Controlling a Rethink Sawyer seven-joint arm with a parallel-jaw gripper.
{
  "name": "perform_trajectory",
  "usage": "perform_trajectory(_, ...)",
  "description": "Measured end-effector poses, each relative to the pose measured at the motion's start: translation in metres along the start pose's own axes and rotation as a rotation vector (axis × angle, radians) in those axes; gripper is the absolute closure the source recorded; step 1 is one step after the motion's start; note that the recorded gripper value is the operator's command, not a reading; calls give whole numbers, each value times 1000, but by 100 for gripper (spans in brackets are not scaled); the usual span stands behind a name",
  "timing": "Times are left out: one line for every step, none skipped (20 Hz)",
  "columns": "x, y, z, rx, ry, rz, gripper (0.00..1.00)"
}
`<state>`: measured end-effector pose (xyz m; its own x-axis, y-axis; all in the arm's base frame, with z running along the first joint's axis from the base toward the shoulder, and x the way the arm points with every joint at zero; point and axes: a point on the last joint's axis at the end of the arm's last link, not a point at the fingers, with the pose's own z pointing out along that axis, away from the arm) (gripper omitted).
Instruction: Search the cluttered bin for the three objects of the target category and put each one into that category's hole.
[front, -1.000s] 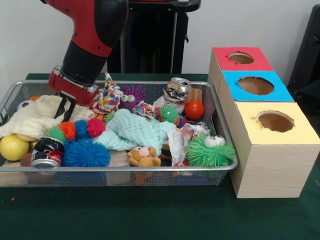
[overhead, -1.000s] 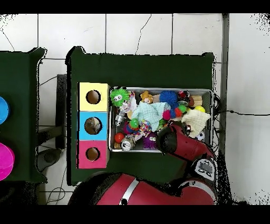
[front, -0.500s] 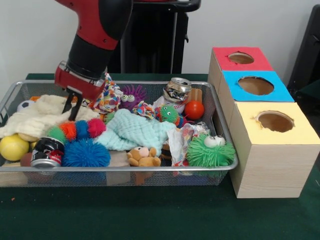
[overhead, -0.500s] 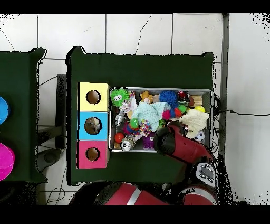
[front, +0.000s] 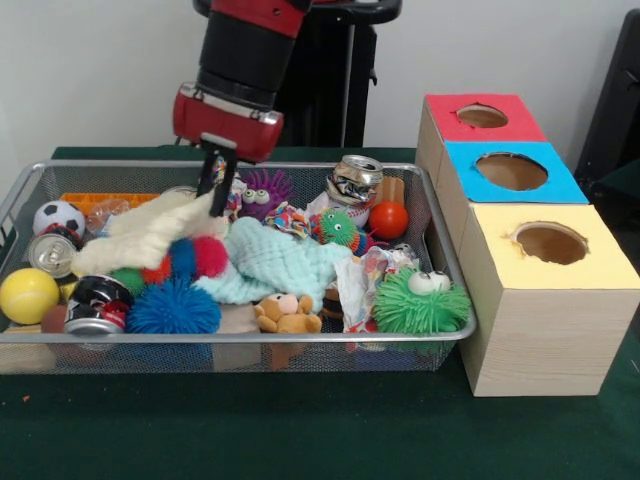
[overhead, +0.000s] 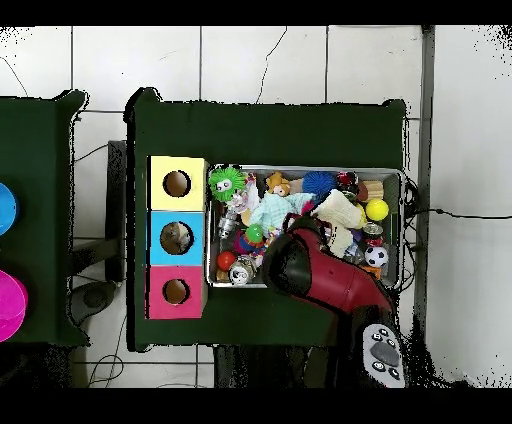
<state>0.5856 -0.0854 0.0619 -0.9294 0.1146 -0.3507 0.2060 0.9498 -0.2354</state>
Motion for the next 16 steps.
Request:
perform_trajectory(-5, 11, -7, -22, -4, -3, 100)
perform_trajectory(-7, 15, -10, -32, -4, -4, 100)
perform_trajectory(-10, 22, -14, -46, -4, -8, 100)
perform_trajectory(-13, 30, -18, -61, -4, -12, 100)
perform_trajectory(-17, 41, -22, -85, -4, -16, 100)
perform_trajectory(-19, 49, -24, -101, -5, -18, 100)
perform_trajectory(-21, 52, -26, -108, -6, -19, 100)
perform_trajectory(-22, 56, -26, -115, -7, -21, 100)
perform_trajectory(-24, 63, -28, -129, -11, -23, 100)
perform_trajectory(-25, 67, -30, -137, -13, -25, 100)
perform_trajectory(-26, 71, -31, -143, -15, -26, 100)
perform_trajectory(-27, 76, -32, -150, -17, -28, 100)
perform_trajectory(-27, 79, -32, -154, -18, -31, 100)
perform_trajectory(-26, 84, -33, -157, -18, -36, 100)
perform_trajectory(-25, 87, -34, -159, -18, -41, 100)
perform_trajectory(-24, 91, -35, -161, -18, -47, 100)
